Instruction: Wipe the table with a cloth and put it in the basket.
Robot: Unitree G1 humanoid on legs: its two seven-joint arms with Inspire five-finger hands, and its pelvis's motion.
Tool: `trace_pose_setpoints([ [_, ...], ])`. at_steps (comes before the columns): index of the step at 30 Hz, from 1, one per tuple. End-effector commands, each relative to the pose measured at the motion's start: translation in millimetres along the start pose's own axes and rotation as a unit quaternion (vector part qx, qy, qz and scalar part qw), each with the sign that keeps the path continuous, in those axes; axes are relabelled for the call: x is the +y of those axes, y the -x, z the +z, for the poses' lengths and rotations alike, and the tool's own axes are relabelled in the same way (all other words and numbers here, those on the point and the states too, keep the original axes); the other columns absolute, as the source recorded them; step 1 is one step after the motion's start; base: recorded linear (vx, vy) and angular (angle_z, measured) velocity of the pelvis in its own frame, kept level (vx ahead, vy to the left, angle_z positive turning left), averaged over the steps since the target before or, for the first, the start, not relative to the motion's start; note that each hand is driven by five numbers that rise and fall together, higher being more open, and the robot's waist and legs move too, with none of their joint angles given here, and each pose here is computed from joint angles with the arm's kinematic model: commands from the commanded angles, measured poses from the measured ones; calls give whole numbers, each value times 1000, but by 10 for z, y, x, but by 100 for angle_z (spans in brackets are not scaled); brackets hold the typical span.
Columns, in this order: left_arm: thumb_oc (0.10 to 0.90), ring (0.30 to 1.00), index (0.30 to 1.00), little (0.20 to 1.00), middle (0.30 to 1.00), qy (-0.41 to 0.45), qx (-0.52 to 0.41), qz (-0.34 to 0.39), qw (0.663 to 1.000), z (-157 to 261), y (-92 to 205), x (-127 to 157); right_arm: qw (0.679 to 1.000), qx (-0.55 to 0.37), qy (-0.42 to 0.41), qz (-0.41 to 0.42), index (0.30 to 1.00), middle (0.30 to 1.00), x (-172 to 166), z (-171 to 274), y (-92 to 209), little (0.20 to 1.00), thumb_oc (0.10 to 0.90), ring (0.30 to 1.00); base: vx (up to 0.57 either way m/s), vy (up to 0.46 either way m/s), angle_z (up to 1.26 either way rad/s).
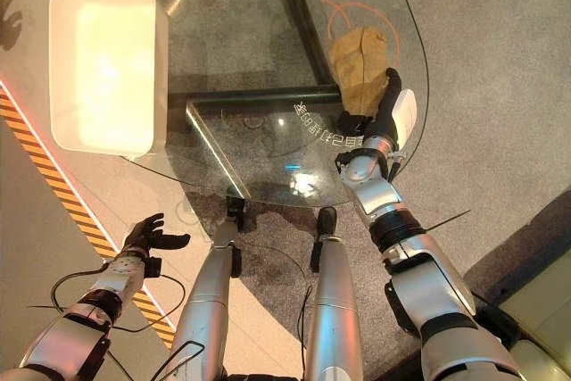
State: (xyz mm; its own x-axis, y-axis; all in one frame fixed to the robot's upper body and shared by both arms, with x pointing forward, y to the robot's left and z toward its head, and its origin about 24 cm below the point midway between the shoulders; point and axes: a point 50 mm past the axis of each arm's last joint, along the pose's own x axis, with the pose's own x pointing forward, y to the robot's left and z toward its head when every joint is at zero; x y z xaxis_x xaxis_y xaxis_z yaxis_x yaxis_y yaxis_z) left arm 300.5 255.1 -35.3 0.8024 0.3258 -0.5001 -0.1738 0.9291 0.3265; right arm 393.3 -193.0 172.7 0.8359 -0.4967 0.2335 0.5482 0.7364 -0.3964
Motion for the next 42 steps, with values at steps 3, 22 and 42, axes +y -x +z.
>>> trace_pose_setpoints([
  [3,800,900,900,900,900,-21,22,15,999,-170,28,4,997,-58,11,-44,900,900,-163,393,-182,900,800,900,0,0,0],
  [22,800,900,900,900,900,-23,20,10,999,-110,14,4,995,-62,43,-67,300,300,-225,399,-250,200,100,300,0,0,0],
  [42,800,900,900,900,900,-27,20,6,999,-117,20,-15,991,-110,62,-53,300,300,-180,588,-219,200,100,300,0,0,0],
])
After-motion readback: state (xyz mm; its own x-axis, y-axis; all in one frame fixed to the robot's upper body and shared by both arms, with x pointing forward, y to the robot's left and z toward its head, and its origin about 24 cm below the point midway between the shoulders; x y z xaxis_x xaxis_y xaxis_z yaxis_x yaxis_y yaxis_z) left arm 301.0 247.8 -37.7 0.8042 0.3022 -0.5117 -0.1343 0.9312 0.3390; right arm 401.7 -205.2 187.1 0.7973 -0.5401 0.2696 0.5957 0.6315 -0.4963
